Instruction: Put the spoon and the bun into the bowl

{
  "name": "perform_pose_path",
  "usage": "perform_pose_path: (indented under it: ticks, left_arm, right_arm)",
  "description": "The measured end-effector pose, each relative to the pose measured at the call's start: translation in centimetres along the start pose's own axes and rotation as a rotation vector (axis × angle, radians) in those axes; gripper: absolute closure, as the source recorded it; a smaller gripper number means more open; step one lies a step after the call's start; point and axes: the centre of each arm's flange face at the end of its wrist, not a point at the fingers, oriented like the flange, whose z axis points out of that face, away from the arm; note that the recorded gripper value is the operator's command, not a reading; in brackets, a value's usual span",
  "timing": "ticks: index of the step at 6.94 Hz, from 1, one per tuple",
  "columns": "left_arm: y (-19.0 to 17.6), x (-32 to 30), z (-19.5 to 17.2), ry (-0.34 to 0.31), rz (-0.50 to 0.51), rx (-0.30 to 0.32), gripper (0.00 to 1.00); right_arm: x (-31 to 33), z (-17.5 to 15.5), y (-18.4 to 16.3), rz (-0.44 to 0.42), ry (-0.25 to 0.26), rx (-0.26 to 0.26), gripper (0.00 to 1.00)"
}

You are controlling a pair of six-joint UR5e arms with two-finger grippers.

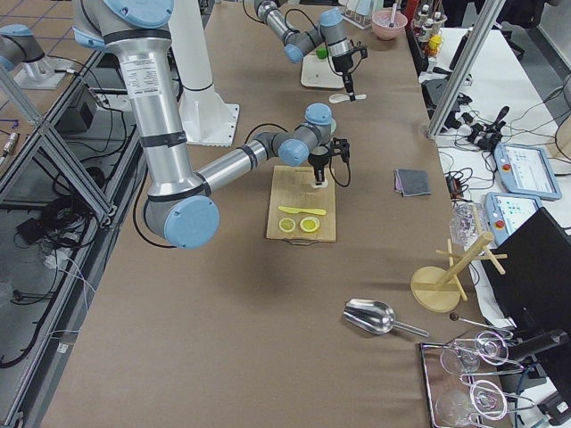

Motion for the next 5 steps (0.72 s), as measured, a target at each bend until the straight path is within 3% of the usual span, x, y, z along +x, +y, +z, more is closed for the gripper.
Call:
perform_pose_path:
  ticks: [3,5]
  left_arm:
    - [5.8,2.2,2.9,0.018,-0.007,0.01,1.0]
    - [8.2,1.2,2.9,0.022,-0.011,-0.007,1.0]
  right_arm:
    - [-1.7,-2.3,-2.2,0.014,-0.041,0.031,1.0]
    - [-2.5,-3.1,-3.2,0.024,-0.056,0.046,1.0]
